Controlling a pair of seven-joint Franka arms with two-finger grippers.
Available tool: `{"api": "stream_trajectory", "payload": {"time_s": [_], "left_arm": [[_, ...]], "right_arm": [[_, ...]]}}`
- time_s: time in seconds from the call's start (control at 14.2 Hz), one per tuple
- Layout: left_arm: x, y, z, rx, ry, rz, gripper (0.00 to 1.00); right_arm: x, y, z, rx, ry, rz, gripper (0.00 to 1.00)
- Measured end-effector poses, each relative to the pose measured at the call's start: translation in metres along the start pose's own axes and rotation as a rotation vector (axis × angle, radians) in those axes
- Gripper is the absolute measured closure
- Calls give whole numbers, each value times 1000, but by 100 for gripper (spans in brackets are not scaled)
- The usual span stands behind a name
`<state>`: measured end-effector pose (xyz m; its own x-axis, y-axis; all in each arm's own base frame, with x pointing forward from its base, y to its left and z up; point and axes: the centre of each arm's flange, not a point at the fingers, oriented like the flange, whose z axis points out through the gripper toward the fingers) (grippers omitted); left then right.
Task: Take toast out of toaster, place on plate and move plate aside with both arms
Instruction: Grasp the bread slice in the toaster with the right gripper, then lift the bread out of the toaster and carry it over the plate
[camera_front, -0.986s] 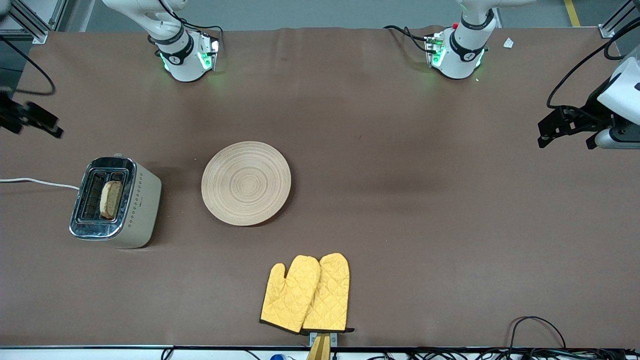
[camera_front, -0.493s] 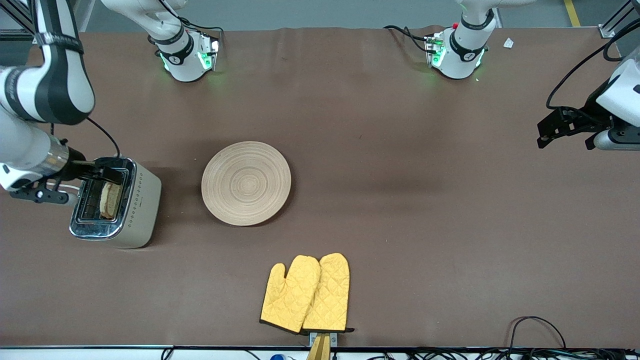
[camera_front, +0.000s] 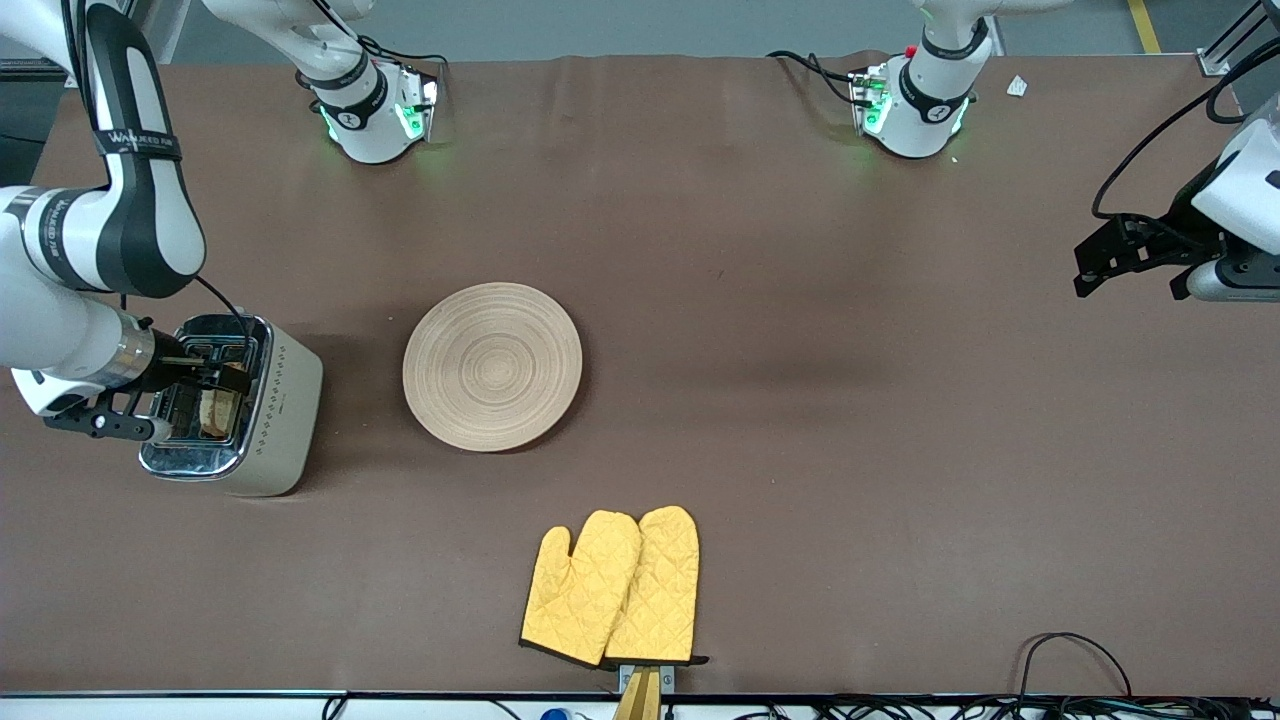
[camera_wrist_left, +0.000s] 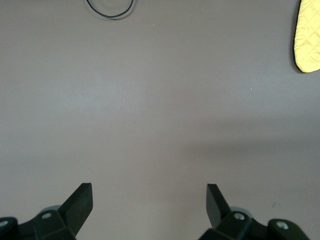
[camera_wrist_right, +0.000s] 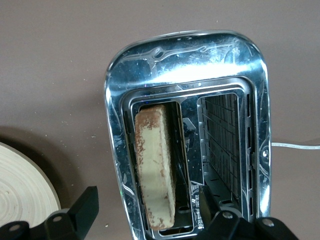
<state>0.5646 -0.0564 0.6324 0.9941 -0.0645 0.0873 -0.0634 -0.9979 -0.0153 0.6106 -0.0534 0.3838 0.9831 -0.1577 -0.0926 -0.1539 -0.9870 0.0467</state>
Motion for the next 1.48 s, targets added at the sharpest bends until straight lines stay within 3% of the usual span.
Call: {"api": "stream_trajectory", "payload": {"time_s": [0.07, 0.42, 0.56, 0.92, 0.99, 1.2, 1.48], "left_arm": [[0, 0, 0, 0, 0, 0, 0], [0, 0, 0, 0, 0, 0, 0], [0, 0, 0, 0, 0, 0, 0], [0, 0, 0, 0, -1, -1, 0], [0, 0, 0, 0, -1, -1, 0], [0, -1, 0, 0, -2, -2, 0], [0, -3, 1, 1, -3, -5, 0]], "right_arm": [[1, 0, 1, -1, -2, 1, 18], [4, 1, -1, -2, 5, 0, 74], [8, 4, -19, -3, 9, 5, 90], [7, -17, -115, 3, 1, -23, 92], [3, -35, -118, 30, -10, -40, 93], [-8, -103, -94, 160, -73, -91, 93], [-29, -185, -28, 222, -97, -130, 93]]}}
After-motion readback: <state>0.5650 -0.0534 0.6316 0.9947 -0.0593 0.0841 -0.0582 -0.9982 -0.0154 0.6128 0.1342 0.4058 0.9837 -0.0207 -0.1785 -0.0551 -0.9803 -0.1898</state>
